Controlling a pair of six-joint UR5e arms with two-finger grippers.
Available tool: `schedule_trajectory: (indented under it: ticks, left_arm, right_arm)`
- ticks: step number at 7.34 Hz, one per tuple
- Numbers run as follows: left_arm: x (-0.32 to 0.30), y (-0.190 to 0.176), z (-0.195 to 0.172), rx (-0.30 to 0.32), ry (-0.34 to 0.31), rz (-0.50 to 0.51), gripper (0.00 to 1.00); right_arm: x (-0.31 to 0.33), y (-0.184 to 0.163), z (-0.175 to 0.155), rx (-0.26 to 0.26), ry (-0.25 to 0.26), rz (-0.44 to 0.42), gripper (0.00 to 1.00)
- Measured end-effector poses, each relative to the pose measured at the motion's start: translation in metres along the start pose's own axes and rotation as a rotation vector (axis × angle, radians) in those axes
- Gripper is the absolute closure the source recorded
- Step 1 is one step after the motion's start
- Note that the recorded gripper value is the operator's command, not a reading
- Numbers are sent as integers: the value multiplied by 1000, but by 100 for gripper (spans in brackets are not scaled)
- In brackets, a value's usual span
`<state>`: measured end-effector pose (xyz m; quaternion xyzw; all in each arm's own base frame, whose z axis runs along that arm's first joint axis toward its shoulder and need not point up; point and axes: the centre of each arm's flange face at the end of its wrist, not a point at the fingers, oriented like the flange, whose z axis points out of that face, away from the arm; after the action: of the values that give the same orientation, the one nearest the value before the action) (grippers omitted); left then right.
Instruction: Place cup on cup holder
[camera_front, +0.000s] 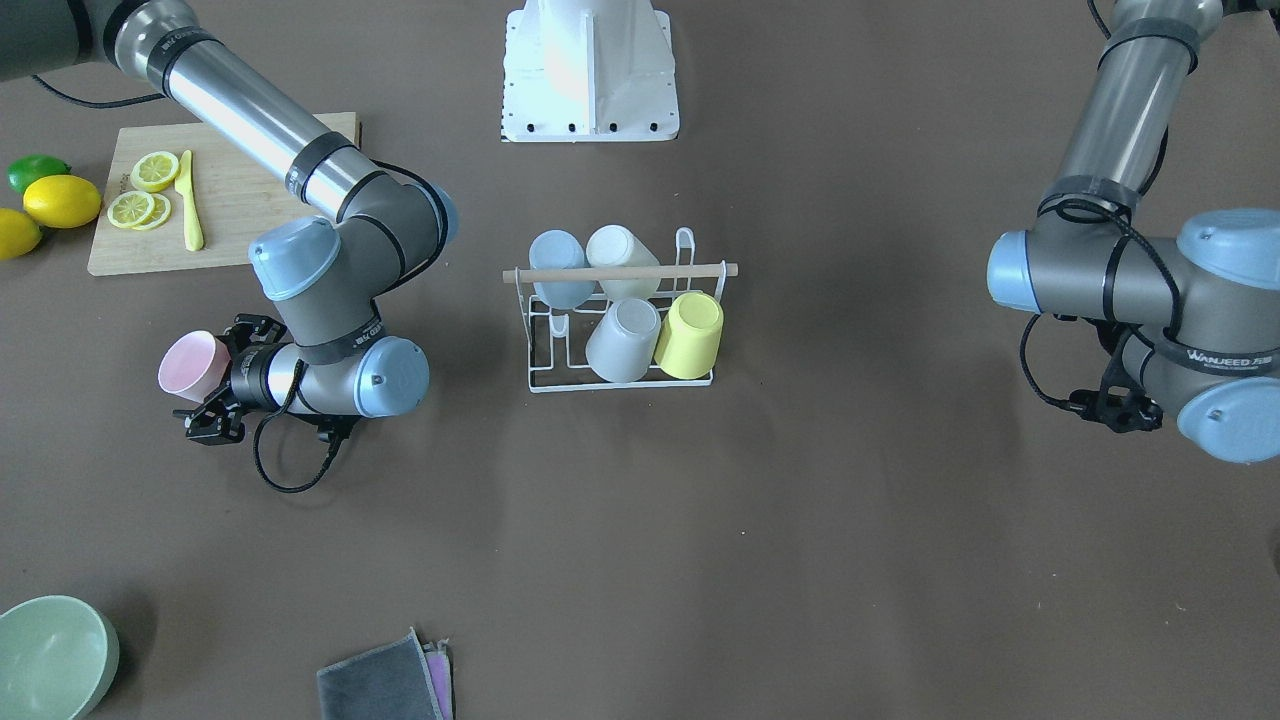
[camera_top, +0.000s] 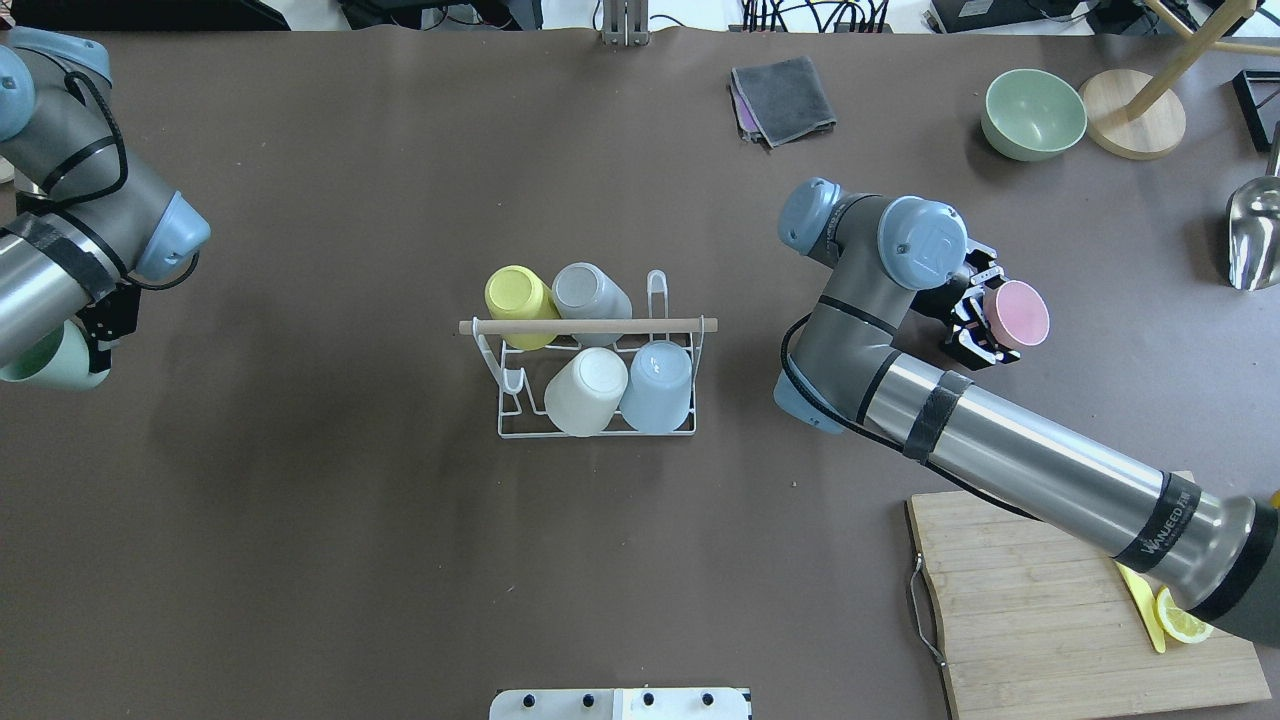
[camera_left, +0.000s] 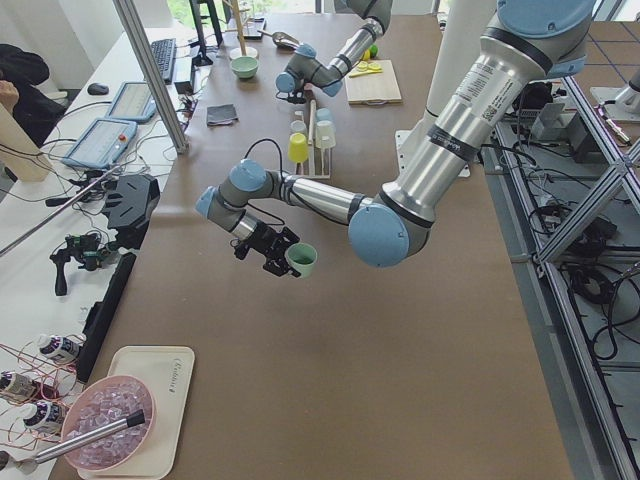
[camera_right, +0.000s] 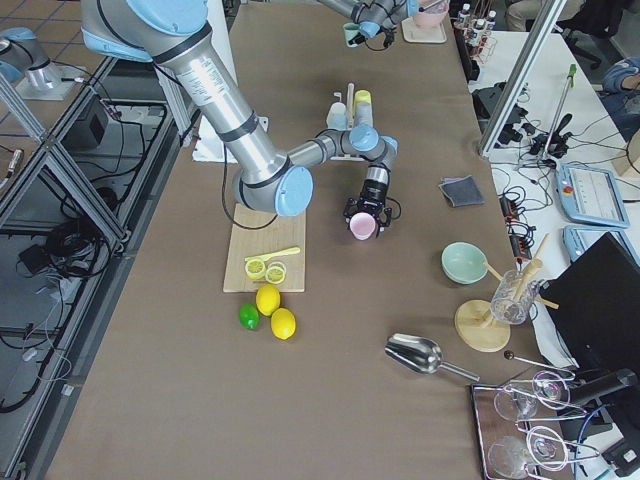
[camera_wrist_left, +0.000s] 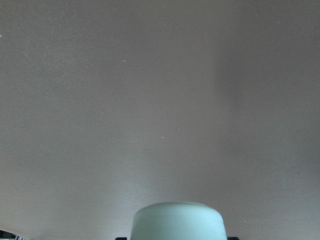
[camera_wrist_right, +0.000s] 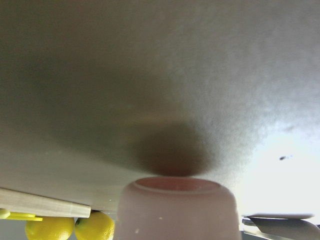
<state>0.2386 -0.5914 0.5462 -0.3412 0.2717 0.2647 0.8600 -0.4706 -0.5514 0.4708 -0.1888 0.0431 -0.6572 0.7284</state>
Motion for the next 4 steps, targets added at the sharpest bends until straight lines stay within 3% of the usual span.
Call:
schedule_trajectory:
  ticks: [4]
  left_arm:
    - [16,35,-30,127,-74,-41,100]
  right_arm:
    - [0,0,1,2,-2,1,3]
